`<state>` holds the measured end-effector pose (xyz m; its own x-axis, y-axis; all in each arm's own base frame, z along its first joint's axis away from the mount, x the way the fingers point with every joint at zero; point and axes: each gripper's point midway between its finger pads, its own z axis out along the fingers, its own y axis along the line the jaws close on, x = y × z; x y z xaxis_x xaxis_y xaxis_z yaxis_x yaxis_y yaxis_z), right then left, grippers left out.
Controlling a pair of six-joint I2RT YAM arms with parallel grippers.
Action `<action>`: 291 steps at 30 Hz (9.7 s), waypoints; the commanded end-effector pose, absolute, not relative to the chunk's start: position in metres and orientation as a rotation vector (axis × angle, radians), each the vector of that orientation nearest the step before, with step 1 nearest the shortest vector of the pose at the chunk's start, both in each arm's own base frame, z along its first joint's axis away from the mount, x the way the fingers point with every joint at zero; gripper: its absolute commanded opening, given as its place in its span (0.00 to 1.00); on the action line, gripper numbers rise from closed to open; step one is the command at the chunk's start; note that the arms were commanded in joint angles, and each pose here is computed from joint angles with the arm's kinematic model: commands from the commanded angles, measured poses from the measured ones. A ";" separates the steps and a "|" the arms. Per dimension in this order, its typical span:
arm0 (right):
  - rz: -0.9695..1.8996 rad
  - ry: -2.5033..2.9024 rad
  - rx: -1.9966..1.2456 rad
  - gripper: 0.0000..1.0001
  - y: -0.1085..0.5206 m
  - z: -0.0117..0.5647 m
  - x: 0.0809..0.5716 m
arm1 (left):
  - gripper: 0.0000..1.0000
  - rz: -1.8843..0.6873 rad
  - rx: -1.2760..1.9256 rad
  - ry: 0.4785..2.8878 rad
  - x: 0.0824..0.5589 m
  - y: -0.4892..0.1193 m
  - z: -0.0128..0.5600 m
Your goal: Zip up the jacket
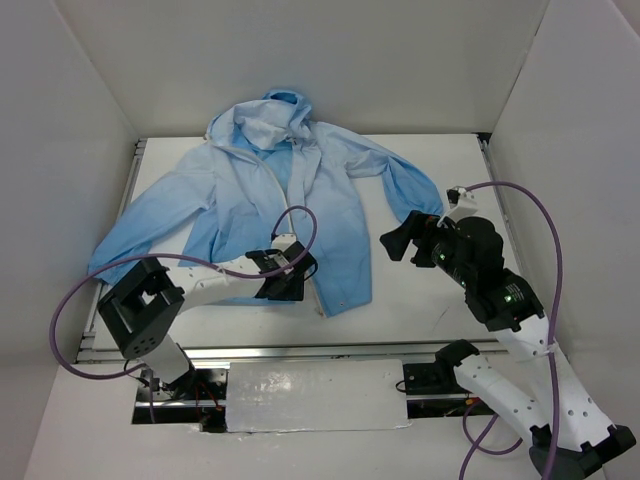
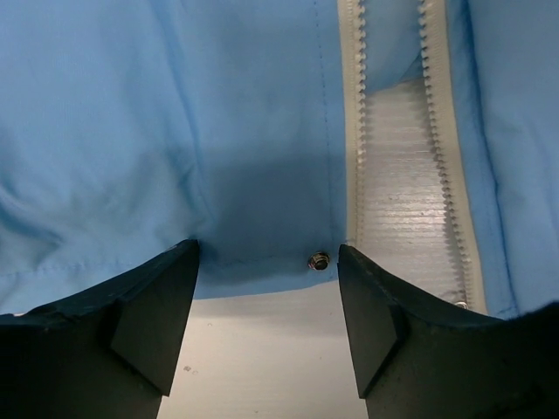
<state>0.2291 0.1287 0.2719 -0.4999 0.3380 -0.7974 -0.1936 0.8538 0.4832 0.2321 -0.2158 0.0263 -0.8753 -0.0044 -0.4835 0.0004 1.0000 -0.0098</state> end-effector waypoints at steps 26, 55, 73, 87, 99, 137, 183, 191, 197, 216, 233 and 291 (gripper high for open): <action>0.764 2.238 -0.161 1.00 0.188 0.188 0.235 | 0.00 -0.570 -0.060 2.406 0.231 -0.257 0.071; 0.269 2.690 -0.370 0.17 0.256 0.010 0.203 | 0.86 -0.613 -0.230 2.288 0.217 -0.217 0.124; 0.829 2.279 -0.189 0.00 0.273 0.160 0.194 | 0.77 -1.319 0.018 1.905 0.199 -0.295 0.184; 0.909 2.248 -0.157 0.00 0.278 0.163 0.191 | 0.72 -1.340 -0.010 1.896 0.205 -0.301 0.174; 0.914 2.248 -0.185 0.00 0.280 0.161 0.189 | 0.20 -1.386 -0.001 1.878 0.206 -0.308 0.168; 1.448 2.071 -0.589 0.27 0.296 0.175 0.138 | 0.00 -1.537 0.266 1.583 0.176 -0.305 0.210; 1.205 2.140 -0.343 0.00 0.273 0.156 0.173 | 0.62 -0.155 -0.050 2.558 0.159 -0.167 0.043; 1.216 2.146 -0.366 0.00 0.276 0.154 0.172 | 0.64 -0.148 0.017 2.517 0.175 -0.181 0.049; 1.219 2.154 -0.369 0.00 0.277 0.152 0.171 | 0.65 -0.156 0.059 2.515 0.182 -0.193 0.051; 1.222 2.164 -0.373 0.00 0.279 0.151 0.173 | 0.63 -0.194 0.064 2.601 0.163 -0.192 0.013; 1.222 2.177 -0.368 0.00 0.282 0.148 0.175 | 0.00 -0.364 0.008 2.521 0.174 -0.211 0.024; 1.324 1.859 -0.022 0.00 0.330 0.194 0.205 | 0.00 -1.063 -0.419 1.636 0.234 -0.230 0.213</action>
